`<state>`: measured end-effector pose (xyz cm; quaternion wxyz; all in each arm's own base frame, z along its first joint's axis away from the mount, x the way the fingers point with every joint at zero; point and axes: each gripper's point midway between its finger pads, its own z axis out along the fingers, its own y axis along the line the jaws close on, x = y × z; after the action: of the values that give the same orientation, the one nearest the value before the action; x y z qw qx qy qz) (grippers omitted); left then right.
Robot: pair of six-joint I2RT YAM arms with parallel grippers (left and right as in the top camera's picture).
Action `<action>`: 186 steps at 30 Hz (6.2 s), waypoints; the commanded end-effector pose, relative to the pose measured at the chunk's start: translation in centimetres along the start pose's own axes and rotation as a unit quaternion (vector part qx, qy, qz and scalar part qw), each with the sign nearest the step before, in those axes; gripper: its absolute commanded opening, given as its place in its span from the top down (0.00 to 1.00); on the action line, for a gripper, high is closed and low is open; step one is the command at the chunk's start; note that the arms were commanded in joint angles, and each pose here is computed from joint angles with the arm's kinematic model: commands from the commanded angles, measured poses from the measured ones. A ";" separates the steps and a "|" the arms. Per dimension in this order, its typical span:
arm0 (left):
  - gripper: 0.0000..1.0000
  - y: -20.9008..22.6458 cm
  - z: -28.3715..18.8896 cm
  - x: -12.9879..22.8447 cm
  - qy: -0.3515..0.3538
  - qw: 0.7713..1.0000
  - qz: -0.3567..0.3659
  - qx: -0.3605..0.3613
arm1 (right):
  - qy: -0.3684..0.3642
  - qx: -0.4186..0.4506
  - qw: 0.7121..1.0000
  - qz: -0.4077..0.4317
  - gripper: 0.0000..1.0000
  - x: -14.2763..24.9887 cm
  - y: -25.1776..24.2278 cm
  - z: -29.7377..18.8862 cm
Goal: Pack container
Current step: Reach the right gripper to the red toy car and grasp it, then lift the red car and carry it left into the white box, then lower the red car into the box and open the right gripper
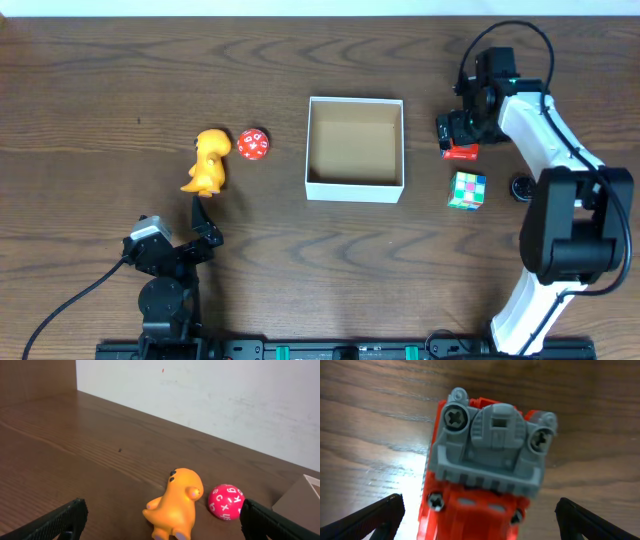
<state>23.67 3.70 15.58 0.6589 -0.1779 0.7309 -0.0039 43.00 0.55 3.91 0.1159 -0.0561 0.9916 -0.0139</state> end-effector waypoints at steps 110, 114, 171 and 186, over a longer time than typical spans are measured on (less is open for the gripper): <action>0.02 0.5 0.2 1.4 0.015 1.000 0.001 -0.007 | -0.154 0.020 0.820 -0.550 0.50 -3.1 18.6 -8.9; 0.02 0.5 0.2 1.4 0.015 1.000 0.001 -0.007 | -0.155 0.012 0.819 -0.552 0.53 -3.0 19.0 -8.8; 0.02 0.5 0.2 1.4 0.015 1.000 0.001 -0.007 | -0.118 -0.015 0.788 -0.604 0.42 -2.9 18.4 -1.9; 0.02 0.5 0.2 1.4 0.015 1.000 0.001 -0.007 | -0.117 -0.015 0.797 -0.592 0.14 -2.9 18.3 -1.9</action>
<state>23.67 3.70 15.58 0.6589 -0.1779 0.7309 -0.0039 43.09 19.25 5.75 0.1978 -0.6404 0.7394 -0.0629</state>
